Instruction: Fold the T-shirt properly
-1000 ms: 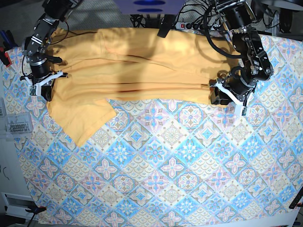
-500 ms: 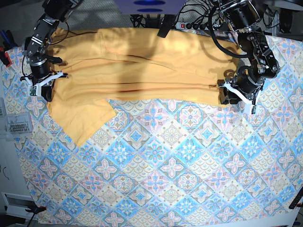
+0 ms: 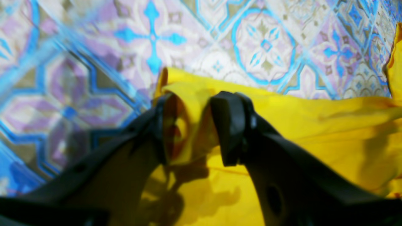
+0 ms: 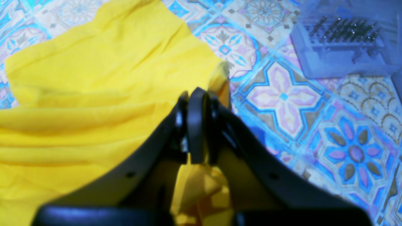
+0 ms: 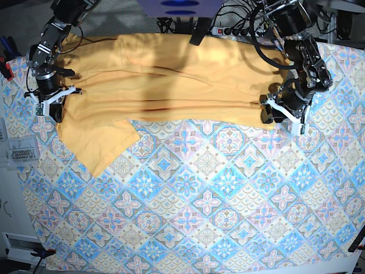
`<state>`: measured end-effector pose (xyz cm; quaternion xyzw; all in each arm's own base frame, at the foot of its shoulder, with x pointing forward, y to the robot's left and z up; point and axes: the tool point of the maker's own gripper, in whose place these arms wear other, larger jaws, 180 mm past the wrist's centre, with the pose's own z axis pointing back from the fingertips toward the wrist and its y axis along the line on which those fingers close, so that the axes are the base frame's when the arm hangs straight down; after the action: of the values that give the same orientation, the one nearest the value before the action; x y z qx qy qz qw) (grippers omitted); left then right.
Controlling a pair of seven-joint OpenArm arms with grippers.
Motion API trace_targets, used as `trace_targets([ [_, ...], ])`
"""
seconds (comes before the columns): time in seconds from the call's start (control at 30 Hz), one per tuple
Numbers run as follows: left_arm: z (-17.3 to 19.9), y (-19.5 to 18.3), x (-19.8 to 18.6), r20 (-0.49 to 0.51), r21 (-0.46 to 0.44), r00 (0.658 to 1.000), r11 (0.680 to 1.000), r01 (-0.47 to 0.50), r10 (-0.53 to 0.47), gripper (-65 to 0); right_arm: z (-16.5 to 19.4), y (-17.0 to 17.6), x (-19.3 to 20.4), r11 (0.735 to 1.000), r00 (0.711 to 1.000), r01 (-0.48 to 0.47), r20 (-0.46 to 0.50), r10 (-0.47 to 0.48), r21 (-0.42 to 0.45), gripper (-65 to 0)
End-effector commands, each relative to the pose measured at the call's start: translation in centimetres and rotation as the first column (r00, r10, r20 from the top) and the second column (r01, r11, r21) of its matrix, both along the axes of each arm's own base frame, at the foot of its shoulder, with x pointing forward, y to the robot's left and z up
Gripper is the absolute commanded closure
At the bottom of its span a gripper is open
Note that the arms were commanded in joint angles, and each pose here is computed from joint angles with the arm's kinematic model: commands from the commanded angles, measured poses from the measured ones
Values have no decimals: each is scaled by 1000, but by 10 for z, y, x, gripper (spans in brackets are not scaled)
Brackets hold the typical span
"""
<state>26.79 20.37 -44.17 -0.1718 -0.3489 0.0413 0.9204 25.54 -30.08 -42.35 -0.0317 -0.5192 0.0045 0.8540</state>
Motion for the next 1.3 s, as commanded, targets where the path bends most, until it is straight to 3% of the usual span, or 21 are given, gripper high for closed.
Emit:
trace_targets([
  [0.0, 10, 5, 8, 44, 3, 999, 1000, -4, 4, -227, 16, -7, 8, 1000, 998, 2, 58, -1, -14, 0],
  [0.23, 11, 4, 9, 49, -5, 999, 1000, -6, 6, -210, 17, -9, 7, 1000, 998, 8, 60, -7, -16, 0],
  [0.3, 11, 3, 9, 49, -5, 999, 1000, -4, 4, -146, 17, -9, 7, 1000, 998, 8, 60, -7, -16, 0],
  [0.4, 10, 3, 8, 40, -5, 999, 1000, 1, 0, 0, 17, -8, 8, 1000, 998, 6, 60, -5, -16, 0],
  [0.57, 12, 4, 2, 41, 8, 999, 1000, 3, -4, 0, 17, -9, 8, 1000, 998, 7, 61, -6, -17, 0],
  [0.8, 42, 2, -12, 121, 22, 993, 1000, 15, -17, 0, 17, -8, 7, 1000, 998, 5, 60, -4, -19, 0],
  [1.27, 53, 3, -45, 92, 97, 994, 994, 53, -62, 0, 30, -26, -16, 996, 997, 36, 64, -31, -77, 0],
])
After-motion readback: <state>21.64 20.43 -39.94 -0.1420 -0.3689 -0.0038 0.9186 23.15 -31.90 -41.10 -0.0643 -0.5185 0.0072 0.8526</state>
